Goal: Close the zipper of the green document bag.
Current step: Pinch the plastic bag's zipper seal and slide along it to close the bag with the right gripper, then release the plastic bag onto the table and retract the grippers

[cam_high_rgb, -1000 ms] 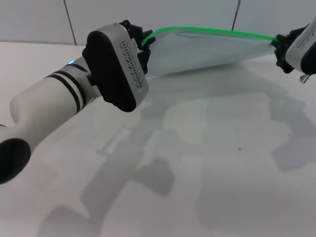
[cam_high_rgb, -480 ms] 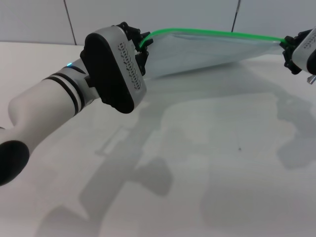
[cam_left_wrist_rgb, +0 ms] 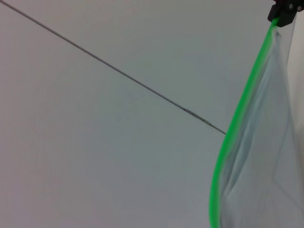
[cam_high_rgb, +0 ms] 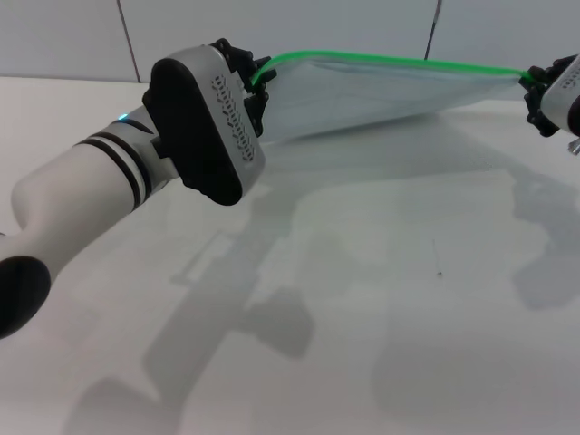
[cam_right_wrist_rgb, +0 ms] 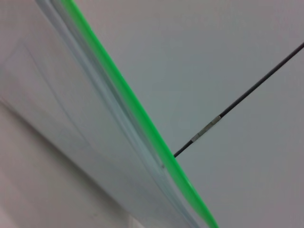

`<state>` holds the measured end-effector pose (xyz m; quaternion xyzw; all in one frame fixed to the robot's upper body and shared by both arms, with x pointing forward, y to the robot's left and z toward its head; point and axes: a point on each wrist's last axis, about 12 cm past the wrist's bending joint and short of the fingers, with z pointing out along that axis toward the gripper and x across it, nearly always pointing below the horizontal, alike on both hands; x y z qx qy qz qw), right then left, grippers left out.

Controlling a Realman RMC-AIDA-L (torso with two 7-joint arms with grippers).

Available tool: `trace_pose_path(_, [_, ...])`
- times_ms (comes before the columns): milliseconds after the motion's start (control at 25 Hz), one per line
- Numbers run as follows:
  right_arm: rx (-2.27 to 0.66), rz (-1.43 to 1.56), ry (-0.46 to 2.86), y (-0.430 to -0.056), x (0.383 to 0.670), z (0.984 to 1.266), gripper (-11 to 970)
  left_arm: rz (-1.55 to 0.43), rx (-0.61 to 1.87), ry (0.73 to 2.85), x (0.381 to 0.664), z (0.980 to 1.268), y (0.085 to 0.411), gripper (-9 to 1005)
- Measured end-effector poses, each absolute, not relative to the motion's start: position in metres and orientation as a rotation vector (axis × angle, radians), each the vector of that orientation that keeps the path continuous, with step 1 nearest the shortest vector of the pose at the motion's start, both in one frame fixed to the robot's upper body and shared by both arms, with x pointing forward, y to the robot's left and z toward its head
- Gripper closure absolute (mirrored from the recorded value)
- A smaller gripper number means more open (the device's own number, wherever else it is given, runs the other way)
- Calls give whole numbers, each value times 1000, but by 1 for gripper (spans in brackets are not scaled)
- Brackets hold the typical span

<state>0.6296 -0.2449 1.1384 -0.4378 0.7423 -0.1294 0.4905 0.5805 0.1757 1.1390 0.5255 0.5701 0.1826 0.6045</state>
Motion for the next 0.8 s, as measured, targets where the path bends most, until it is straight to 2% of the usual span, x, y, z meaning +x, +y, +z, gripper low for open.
trace_pose_path(560, [-1035,-308,1796,-241,628,1139,839,486,1111,1220,578,1141,178,938])
trace_pose_path(800, [-987,-284,1773,-234,625,1138,614,484,1058,1200,576,1139,179,787])
